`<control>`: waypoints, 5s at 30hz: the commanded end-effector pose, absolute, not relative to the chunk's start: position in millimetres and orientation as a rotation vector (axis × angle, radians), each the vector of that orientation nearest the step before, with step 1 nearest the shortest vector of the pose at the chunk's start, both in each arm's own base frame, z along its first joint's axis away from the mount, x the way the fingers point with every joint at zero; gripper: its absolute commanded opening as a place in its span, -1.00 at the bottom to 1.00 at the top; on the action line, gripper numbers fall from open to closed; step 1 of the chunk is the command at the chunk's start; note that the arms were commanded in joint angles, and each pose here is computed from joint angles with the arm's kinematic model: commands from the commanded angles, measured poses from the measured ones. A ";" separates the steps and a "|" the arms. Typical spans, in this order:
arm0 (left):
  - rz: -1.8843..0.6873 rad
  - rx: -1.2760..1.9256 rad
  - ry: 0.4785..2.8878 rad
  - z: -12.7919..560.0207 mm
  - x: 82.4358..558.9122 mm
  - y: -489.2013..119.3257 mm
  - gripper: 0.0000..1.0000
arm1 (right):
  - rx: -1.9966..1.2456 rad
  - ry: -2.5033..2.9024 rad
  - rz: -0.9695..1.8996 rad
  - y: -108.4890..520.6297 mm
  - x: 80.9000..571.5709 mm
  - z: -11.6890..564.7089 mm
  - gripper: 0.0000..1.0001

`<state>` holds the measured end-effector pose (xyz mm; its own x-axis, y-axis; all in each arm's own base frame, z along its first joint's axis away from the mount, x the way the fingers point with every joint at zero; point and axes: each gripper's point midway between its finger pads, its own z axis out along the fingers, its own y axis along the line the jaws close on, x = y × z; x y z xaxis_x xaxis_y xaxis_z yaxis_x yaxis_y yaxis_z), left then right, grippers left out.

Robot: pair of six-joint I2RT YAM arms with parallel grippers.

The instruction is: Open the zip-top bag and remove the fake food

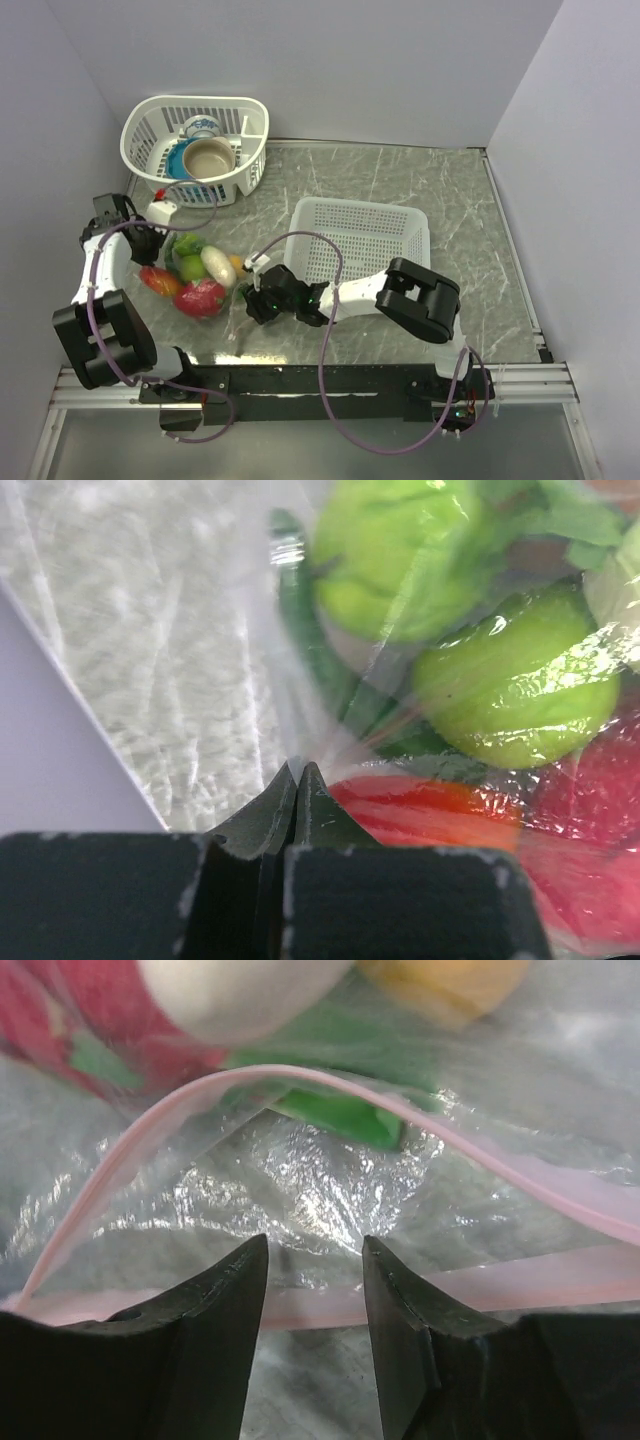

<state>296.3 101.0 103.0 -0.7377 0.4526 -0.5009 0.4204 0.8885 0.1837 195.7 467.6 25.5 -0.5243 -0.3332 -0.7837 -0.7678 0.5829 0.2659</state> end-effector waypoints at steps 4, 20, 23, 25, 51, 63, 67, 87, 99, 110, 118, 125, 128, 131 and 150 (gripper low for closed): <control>0.069 0.512 2.378 203.6 310.8 86.3 -0.98 | -0.836 2.115 0.699 451.2 197.6 21.4 0.03; -0.072 0.542 2.350 255.2 288.6 34.8 -0.98 | -0.824 2.041 0.721 451.4 195.3 26.1 1.00; -0.035 0.550 2.379 233.9 289.0 36.7 -0.98 | -0.831 2.003 0.713 455.7 198.5 36.7 1.00; 0.006 0.547 2.404 219.5 290.5 44.0 -0.98 | -0.850 1.984 0.696 456.9 199.8 39.0 1.00; 0.490 0.668 2.607 24.0 302.1 91.1 -0.98 | -0.933 1.717 0.916 505.7 195.3 106.2 1.00; 0.457 0.751 2.672 -14.7 284.2 73.4 -0.98 | -1.089 1.491 0.695 521.4 206.6 111.8 1.00; 0.483 0.791 2.652 -15.4 284.3 76.0 -0.98 | -1.065 1.494 0.641 511.3 225.2 111.9 1.00; 0.344 0.778 2.641 7.2 295.7 30.3 -0.98 | -1.175 1.623 0.811 556.2 229.2 79.9 1.00; 0.155 0.883 2.664 10.8 267.4 -9.8 -0.98 | -1.212 1.727 0.792 560.3 230.4 38.9 1.00; 0.349 0.746 2.764 -10.6 264.9 46.6 -0.98 | -1.139 1.825 0.814 516.0 216.2 34.3 -0.21; 0.467 0.573 2.775 -1.0 278.0 93.8 -0.98 | -1.032 1.782 0.837 483.4 206.3 81.9 -0.46; 0.452 0.531 2.780 -1.1 279.7 100.2 -0.98 | -0.998 1.787 0.800 455.8 200.4 107.8 -0.47; 0.447 0.531 2.776 -1.4 279.2 99.3 -0.98 | -0.945 1.772 0.777 443.3 202.9 131.0 -0.47; 0.437 0.532 2.773 -2.4 279.1 98.0 -0.98 | -0.891 1.737 0.787 433.8 203.3 164.9 -0.47; 0.267 0.512 2.744 18.2 280.3 76.2 -0.98 | -0.088 1.807 0.276 258.4 333.5 227.4 -0.61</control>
